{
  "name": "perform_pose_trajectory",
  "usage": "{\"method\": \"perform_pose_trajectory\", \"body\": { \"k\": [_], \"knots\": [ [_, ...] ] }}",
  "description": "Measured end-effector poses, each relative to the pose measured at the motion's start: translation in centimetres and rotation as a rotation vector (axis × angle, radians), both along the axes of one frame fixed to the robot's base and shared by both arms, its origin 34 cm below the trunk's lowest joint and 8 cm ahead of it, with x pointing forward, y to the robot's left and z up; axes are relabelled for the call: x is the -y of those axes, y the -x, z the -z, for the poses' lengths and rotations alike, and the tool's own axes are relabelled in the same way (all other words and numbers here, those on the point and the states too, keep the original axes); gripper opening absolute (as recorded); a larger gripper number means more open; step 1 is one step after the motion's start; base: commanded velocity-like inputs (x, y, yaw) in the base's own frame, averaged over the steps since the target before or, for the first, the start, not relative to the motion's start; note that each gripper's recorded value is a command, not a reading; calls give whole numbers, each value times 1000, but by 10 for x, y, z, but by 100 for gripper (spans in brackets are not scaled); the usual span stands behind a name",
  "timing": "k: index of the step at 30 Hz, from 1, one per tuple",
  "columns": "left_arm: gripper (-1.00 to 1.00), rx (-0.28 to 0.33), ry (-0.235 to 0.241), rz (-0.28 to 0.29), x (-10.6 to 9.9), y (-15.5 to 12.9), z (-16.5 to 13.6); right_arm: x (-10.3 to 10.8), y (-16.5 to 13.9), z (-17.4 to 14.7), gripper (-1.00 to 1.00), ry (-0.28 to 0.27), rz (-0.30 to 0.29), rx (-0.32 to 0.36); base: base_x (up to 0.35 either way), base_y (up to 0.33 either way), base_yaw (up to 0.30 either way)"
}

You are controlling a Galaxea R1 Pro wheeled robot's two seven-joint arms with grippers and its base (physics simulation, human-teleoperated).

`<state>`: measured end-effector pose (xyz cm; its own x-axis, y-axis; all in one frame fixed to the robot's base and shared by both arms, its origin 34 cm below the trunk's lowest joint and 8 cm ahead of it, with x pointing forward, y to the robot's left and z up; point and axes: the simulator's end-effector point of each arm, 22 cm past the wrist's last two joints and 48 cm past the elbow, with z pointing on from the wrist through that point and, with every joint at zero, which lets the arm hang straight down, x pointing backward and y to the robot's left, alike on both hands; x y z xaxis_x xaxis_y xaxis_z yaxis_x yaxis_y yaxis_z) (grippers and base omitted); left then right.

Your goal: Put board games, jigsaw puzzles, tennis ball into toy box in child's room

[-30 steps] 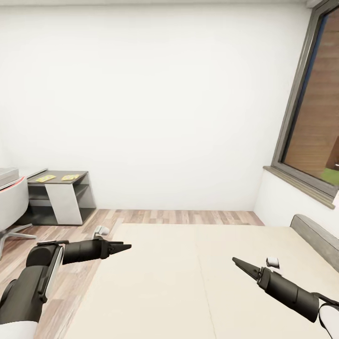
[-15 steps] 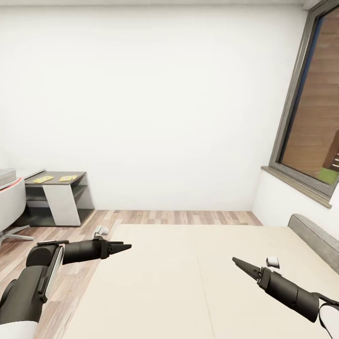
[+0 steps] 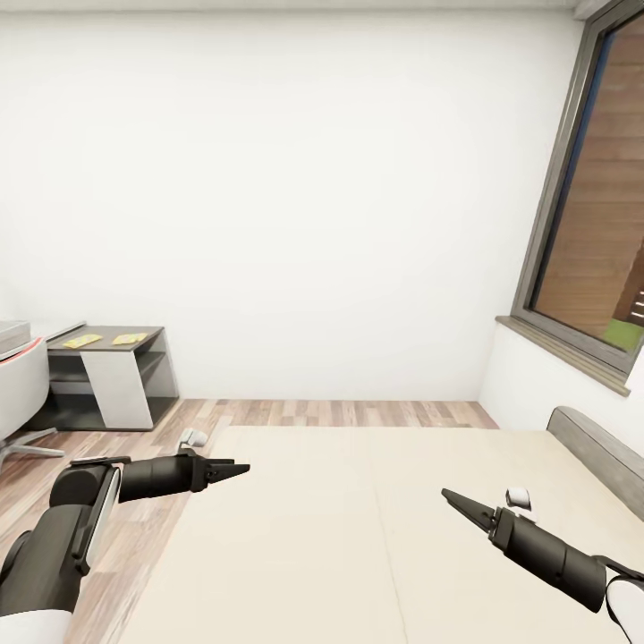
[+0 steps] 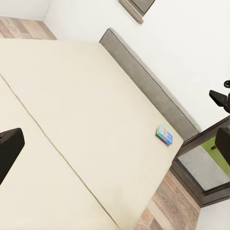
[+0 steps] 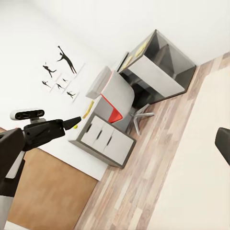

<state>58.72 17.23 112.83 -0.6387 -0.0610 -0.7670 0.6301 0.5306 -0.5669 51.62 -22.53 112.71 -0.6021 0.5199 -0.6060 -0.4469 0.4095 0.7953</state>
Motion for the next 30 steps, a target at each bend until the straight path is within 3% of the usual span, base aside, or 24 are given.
{"method": "perform_pose_trajectory", "body": {
  "k": [10,30],
  "knots": [
    [100,0,1,0,0,0,0,0,0,0,100,0,0,0,0,-95,0],
    [100,-1,1,0,0,0,0,0,0,0,100,1,0,0,0,-273,0]
  ]
}}
